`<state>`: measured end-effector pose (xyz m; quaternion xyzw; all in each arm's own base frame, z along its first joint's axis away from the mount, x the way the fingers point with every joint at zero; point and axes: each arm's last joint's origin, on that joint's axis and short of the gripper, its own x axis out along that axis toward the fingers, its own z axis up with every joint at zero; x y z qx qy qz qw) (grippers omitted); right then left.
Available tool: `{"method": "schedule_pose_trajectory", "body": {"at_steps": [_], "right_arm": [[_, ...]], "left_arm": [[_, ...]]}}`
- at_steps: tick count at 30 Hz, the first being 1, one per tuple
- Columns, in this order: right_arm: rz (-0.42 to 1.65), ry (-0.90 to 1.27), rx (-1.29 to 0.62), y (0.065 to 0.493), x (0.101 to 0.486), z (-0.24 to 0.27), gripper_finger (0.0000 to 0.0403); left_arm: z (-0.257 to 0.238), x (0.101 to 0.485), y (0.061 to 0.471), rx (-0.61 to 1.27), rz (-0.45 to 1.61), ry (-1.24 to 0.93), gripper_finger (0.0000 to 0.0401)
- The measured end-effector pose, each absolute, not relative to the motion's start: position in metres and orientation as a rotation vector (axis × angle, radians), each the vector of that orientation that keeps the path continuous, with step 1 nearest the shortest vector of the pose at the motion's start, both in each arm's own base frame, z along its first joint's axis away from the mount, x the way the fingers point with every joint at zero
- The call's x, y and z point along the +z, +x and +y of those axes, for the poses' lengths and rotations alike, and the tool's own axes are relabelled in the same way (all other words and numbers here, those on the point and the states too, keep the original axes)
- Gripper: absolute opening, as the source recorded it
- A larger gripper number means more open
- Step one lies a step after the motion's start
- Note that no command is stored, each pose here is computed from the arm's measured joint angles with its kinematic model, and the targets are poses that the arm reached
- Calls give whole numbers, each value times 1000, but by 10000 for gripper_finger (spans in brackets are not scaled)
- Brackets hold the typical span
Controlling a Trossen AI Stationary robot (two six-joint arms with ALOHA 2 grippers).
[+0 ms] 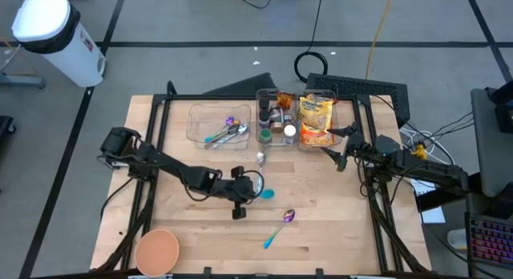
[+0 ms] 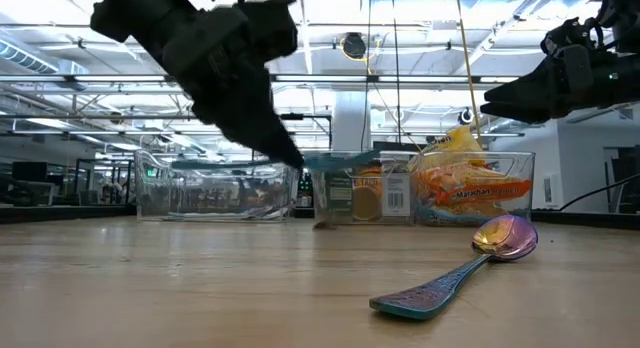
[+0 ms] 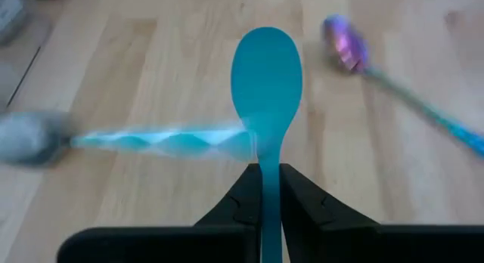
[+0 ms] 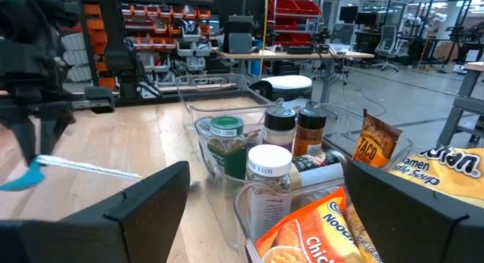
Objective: Pick & Place Food Item
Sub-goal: Put the blue spoon into the left transparent bin
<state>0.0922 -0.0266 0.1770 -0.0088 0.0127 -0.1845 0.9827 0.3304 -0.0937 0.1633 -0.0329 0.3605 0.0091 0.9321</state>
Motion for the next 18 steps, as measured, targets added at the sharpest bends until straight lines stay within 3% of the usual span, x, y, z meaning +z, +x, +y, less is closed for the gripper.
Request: {"method": "schedule_pose_trajectory", "body": {"at_steps": [18], "right_arm": [[25,-18,-370,92,177,-27,348]], "left_arm": [[-99,201,316,-16,664,-87,24]]}}
